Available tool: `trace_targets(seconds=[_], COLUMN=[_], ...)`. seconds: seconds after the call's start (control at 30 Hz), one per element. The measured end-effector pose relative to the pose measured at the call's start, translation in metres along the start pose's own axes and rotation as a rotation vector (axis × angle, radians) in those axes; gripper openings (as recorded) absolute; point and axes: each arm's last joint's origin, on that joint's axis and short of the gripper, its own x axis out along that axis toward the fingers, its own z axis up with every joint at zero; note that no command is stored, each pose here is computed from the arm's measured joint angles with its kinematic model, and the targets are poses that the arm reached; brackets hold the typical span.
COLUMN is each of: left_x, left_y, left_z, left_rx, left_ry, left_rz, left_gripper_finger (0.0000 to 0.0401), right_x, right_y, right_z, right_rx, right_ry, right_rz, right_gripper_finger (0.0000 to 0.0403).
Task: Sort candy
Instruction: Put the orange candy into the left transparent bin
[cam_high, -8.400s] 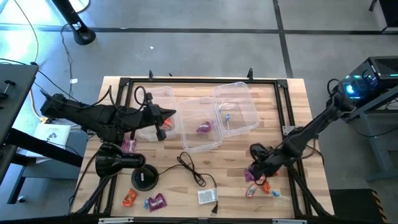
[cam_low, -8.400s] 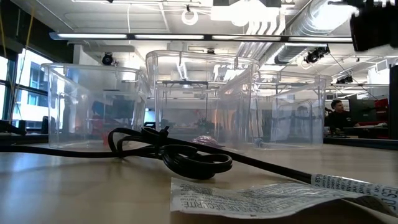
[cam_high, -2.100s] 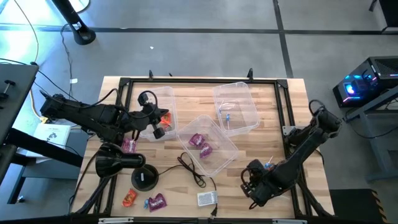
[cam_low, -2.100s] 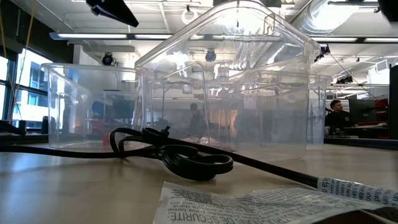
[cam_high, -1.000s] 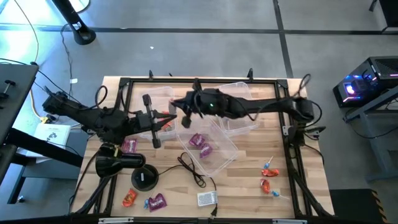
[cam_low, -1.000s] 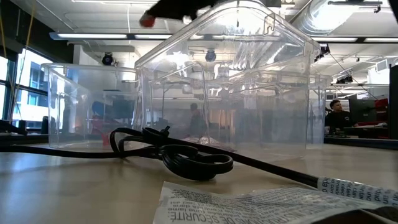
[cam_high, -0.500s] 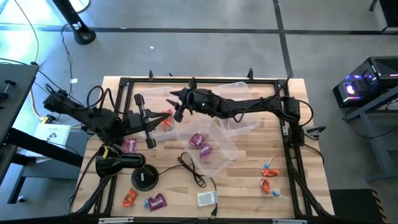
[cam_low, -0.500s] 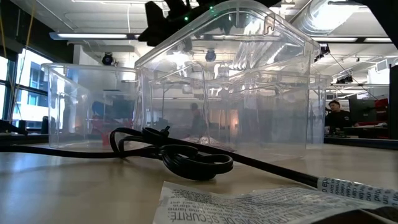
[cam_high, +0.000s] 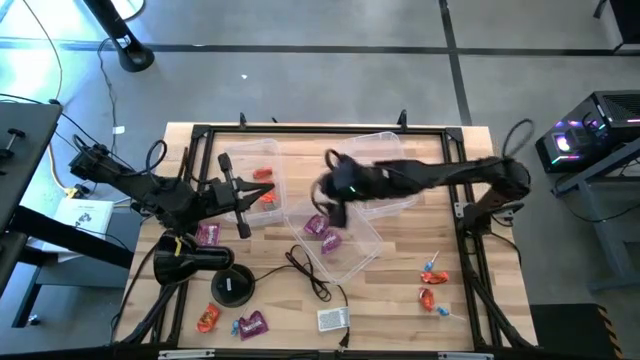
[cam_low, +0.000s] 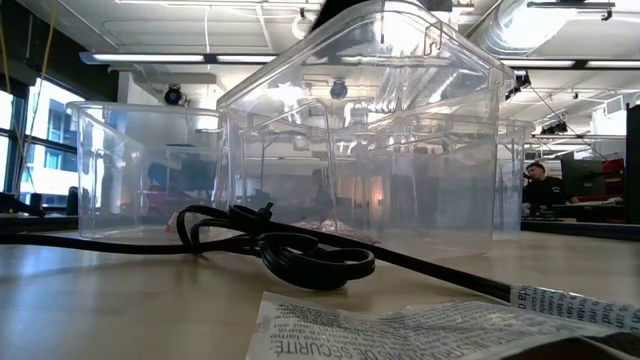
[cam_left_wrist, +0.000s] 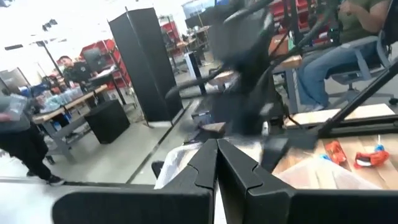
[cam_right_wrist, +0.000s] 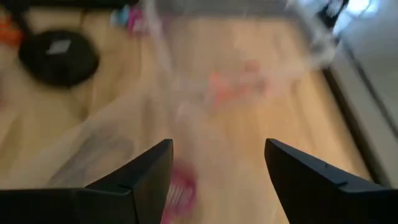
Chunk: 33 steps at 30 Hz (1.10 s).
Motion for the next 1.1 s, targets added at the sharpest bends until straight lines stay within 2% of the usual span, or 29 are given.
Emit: trace_targets(seconds=[0.17, 0.33, 0.5, 0.63, 0.73, 0.83, 0.93, 1.1], left_x=[0.0, 0.0, 0.001, 0.001, 0.001, 0.001, 0.001, 0.001], left_y=[0.0, 0.0, -0.001, -0.001, -0.001, -0.001, -0.002, -0.002], left_z=[0.0, 0.0, -0.001, -0.001, -0.002, -0.003, -0.003, -0.004], left_rx=[-0.006, 0.001, -0.001, 0.001, 0.003, 0.014, 0.021, 0.027], left_ry=[0.003, 0.003, 0.005, 0.007, 0.01, 0.019, 0.024, 0.03], left_rz=[-0.002, -0.001, -0.01, -0.011, -0.011, -0.018, -0.024, -0.027], left_gripper_finger=[0.0, 0.0, 0.0, 0.0, 0.0, 0.0, 0.0, 0.0], right_x=[-0.054, -0.106, -0.127, -0.125, -0.114, -0.099, -0.087, -0.076], right_y=[0.047, 0.094, 0.131, 0.158, 0.167, 0.173, 0.179, 0.186], right_z=[-0.027, -0.065, -0.105, -0.127, -0.153, -0.187, -0.21, -0.218], right_rx=[0.062, 0.239, 0.456, 0.572, 0.699, 0.776, 0.822, 0.894], right_ry=[0.164, 0.264, 0.464, 0.598, 0.688, 0.809, 0.875, 0.937], right_rz=[-0.083, -0.213, -0.328, -0.317, -0.383, -0.43, -0.408, -0.309], right_gripper_finger=[0.0248, 0.0248, 0.0248, 0.0248, 0.0248, 0.0248, 0.0248, 0.0248])
